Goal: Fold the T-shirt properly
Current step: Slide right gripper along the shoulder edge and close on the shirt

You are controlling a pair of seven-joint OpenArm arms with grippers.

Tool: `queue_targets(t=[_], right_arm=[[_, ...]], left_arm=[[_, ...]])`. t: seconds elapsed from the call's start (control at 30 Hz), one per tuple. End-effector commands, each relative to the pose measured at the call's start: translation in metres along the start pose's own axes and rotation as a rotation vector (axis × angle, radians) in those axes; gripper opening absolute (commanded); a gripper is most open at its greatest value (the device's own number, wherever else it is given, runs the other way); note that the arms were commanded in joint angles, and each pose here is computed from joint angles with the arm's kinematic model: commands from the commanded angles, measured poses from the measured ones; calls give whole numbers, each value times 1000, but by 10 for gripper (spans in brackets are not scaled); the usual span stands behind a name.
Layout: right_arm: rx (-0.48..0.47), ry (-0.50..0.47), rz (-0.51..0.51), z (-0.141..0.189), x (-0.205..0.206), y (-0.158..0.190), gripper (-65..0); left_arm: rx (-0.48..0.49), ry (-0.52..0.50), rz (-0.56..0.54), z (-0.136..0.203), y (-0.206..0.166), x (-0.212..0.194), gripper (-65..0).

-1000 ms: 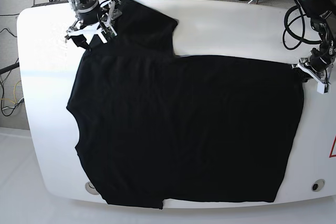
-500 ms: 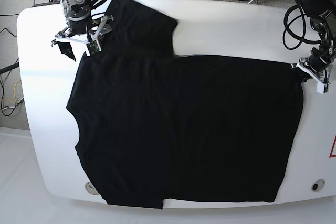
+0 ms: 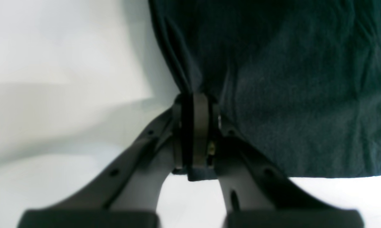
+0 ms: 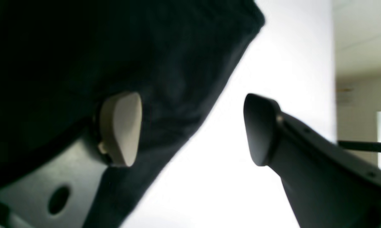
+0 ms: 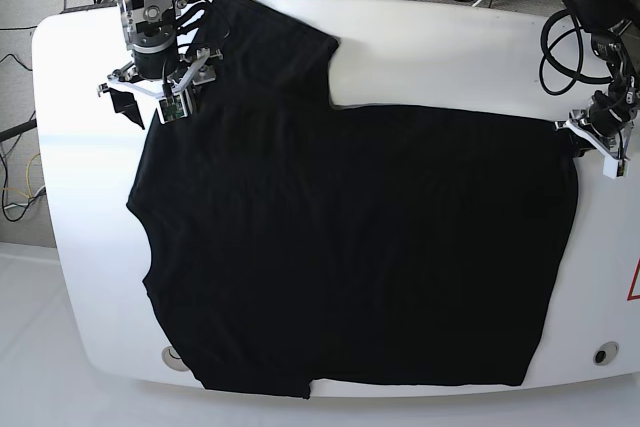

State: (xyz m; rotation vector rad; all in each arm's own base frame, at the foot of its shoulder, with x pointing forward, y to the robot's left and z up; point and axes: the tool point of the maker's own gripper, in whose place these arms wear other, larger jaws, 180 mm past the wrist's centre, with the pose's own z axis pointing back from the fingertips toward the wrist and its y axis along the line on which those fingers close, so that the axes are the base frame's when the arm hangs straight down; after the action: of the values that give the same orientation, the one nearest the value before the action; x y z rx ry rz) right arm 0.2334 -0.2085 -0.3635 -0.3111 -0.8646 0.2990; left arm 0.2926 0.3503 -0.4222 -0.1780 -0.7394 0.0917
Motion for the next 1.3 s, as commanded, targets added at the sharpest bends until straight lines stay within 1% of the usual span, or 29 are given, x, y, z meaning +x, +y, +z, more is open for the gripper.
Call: queue_targets(t=[0.0,0.07,0.1,0.17,0.3,0.43,0.57,0.8,1.1,1.27], right_arm=[[-10,-22,-66,0,10,-13,-134],[-5,-3,-103,-1,7,-17,-103],[4,16,-139,-1,4,-20,-79],[18,29,-179,-1,1,-23,-62],[47,31,-246,2,-3,-28,-62],[46,43,-320,5,-9,-36,-62],[59,88,-350,6,-18,-42,-62],[111,104,-387,7,-18,-40,-62],[212,139,-460,0,-29,-20,-62],[274,164,-524,-7,-42,-5,-62]], left_arm=[[28,97,-30,3,7,-17,-642],[28,97,-30,3,7,-17,-642],[29,97,-31,3,8,-16,-642],[29,97,-31,3,8,-16,-642],[30,97,-32,4,8,-16,-642],[31,99,-32,4,9,-17,-642],[32,113,-33,5,9,-23,-642],[36,92,-65,8,6,-15,-642],[43,88,-93,13,5,-14,-642],[43,88,-91,13,5,-14,-642]])
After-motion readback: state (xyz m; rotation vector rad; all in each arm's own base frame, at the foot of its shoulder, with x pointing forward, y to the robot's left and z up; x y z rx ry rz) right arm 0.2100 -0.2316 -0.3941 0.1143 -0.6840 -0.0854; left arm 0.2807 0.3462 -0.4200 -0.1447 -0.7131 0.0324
